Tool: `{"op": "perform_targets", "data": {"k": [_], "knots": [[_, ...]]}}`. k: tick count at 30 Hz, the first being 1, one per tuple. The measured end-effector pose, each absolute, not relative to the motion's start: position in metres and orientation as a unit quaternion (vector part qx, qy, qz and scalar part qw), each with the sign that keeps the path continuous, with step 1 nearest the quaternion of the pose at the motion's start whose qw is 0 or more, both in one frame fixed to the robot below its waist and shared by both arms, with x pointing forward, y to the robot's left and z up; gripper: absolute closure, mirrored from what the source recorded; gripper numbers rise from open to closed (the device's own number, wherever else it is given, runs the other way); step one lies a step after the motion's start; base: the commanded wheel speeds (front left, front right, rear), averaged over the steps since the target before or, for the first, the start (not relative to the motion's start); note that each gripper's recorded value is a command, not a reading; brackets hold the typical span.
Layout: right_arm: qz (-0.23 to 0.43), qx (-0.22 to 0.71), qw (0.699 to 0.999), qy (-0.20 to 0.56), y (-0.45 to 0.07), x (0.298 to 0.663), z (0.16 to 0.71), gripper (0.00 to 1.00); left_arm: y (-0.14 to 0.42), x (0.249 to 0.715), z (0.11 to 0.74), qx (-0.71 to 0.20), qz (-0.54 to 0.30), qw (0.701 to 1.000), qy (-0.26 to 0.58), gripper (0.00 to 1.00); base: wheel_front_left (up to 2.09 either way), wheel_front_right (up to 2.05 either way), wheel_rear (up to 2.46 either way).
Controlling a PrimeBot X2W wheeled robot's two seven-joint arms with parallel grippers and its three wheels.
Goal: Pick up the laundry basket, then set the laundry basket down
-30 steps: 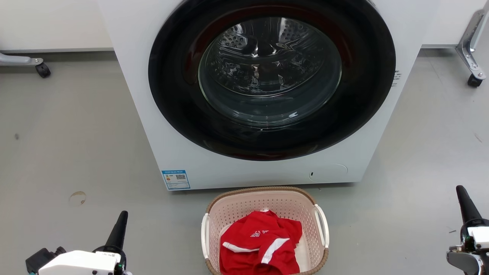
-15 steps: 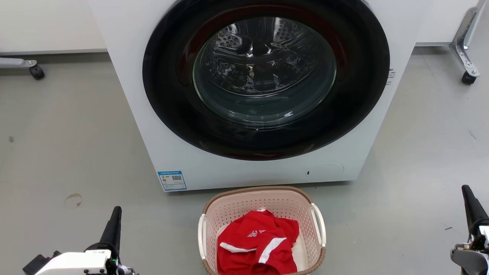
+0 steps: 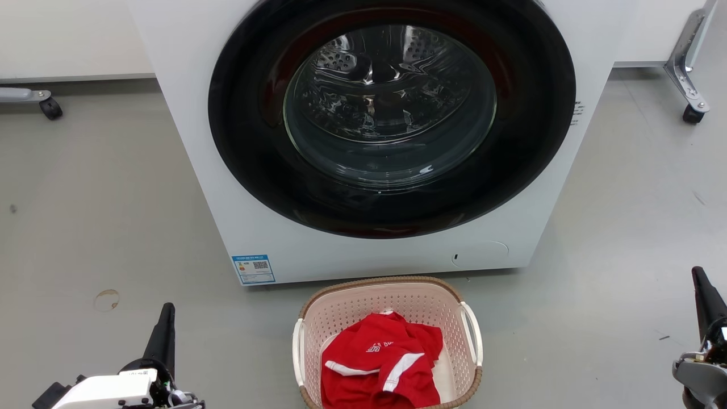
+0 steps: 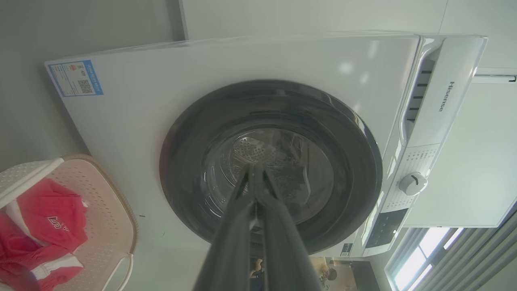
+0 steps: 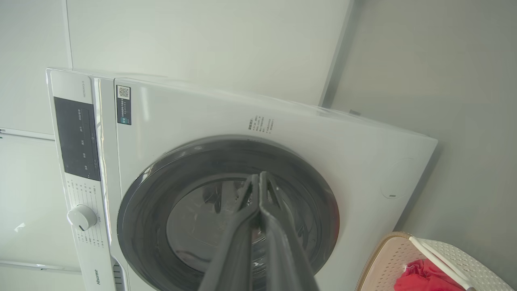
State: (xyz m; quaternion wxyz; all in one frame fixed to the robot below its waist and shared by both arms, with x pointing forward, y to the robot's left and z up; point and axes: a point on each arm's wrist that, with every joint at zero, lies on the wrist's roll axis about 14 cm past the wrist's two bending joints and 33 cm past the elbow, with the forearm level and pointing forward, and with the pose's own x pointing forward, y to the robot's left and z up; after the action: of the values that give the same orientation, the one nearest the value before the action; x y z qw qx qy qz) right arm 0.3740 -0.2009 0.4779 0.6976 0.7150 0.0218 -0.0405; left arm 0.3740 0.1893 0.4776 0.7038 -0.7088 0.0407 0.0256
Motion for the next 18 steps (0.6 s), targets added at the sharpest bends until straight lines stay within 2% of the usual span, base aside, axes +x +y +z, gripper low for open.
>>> {"op": "perform_targets", "data": {"k": [18], "knots": [[-0.041, 0.715, 0.698, 0.022, -0.2009, 0.3740, 0.4778, 1.00, 0.1898, 0.3739, 0.4776, -0.709, 0.026, 0.703, 0.041, 1.00, 0.00, 0.00, 0.00]]}}
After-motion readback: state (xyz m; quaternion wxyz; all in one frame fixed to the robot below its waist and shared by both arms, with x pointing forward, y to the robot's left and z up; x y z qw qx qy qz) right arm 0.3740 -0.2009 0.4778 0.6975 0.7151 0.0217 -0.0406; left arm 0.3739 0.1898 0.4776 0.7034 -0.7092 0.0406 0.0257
